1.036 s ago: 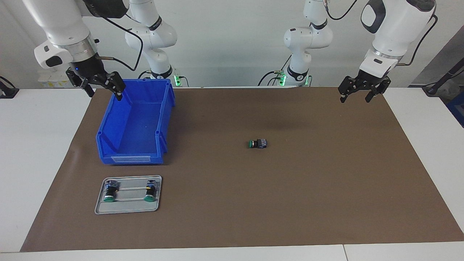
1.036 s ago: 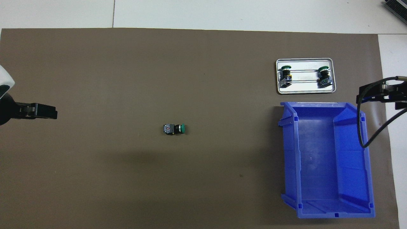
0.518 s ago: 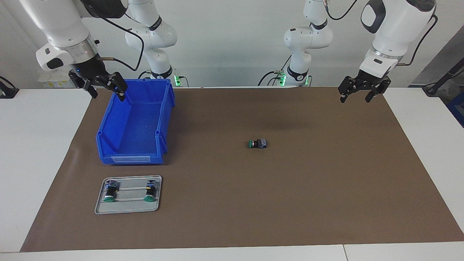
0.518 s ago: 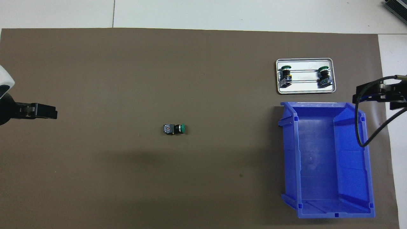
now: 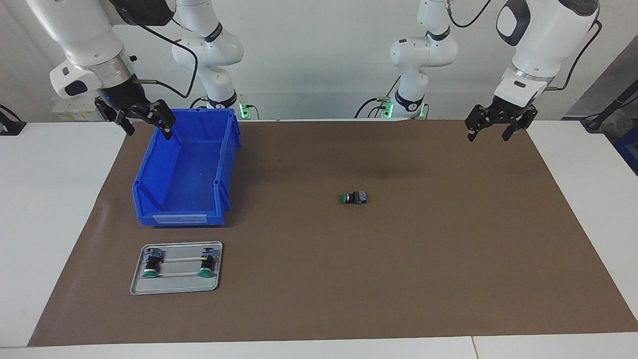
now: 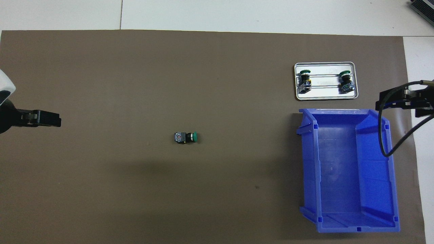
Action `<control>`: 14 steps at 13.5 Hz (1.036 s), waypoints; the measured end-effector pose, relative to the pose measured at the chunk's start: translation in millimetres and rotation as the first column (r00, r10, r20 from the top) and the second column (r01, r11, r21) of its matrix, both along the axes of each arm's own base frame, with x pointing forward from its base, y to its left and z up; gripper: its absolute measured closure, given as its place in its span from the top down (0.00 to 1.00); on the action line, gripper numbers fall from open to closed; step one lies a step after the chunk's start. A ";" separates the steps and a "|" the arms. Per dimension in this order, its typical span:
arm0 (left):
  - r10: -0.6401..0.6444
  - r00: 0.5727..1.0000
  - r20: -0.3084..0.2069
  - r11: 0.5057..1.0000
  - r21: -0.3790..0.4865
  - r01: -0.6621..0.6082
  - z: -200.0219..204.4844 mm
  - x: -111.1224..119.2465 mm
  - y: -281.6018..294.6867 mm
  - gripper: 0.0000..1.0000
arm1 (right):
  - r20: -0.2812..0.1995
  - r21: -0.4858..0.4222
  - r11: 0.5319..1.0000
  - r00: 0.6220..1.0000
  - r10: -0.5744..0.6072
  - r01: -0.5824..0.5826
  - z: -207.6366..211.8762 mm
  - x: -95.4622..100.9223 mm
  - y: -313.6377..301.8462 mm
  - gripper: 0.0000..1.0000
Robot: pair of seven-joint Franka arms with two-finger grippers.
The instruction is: Place and press button with both arms
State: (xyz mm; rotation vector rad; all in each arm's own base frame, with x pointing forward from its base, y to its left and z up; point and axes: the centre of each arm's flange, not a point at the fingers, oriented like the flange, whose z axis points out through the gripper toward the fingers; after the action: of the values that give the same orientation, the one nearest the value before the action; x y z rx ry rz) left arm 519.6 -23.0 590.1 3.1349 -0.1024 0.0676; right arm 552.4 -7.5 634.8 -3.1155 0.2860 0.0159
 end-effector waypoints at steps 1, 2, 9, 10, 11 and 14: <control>0.000 1.000 0.000 1.000 0.000 0.000 0.0 0.0 0.0 1.00 | 0.000 0.001 1.000 1.000 0.003 -0.003 0.0 0.0 1.9 1.00; 0.000 1.000 0.000 1.000 0.000 0.000 0.0 0.0 0.0 1.00 | 0.000 0.001 1.000 1.000 0.006 -0.006 0.0 0.0 3.2 1.00; 0.000 1.000 0.000 1.000 0.000 0.000 0.0 0.0 0.0 1.00 | 0.000 0.001 1.000 1.000 0.007 -0.007 0.0 0.0 3.9 1.00; 0.000 1.000 0.000 1.000 0.000 0.000 0.0 0.0 0.0 1.00 | 0.000 0.001 1.000 1.000 0.007 -0.007 0.0 0.0 3.9 1.00; 0.000 1.000 0.000 1.000 0.000 0.000 0.0 0.0 0.0 1.00 | 0.000 0.001 1.000 1.000 0.007 -0.007 0.0 0.0 3.9 1.00; 0.000 1.000 0.000 1.000 0.000 0.000 0.0 0.0 0.0 1.00 | 0.000 0.001 1.000 1.000 0.007 -0.007 0.0 0.0 3.9 1.00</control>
State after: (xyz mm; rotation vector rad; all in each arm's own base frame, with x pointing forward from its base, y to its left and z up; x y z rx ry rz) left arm 519.6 -23.0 590.1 3.1349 -0.1024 0.0676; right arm 552.5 -3.6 634.8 -3.1154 0.2751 0.0163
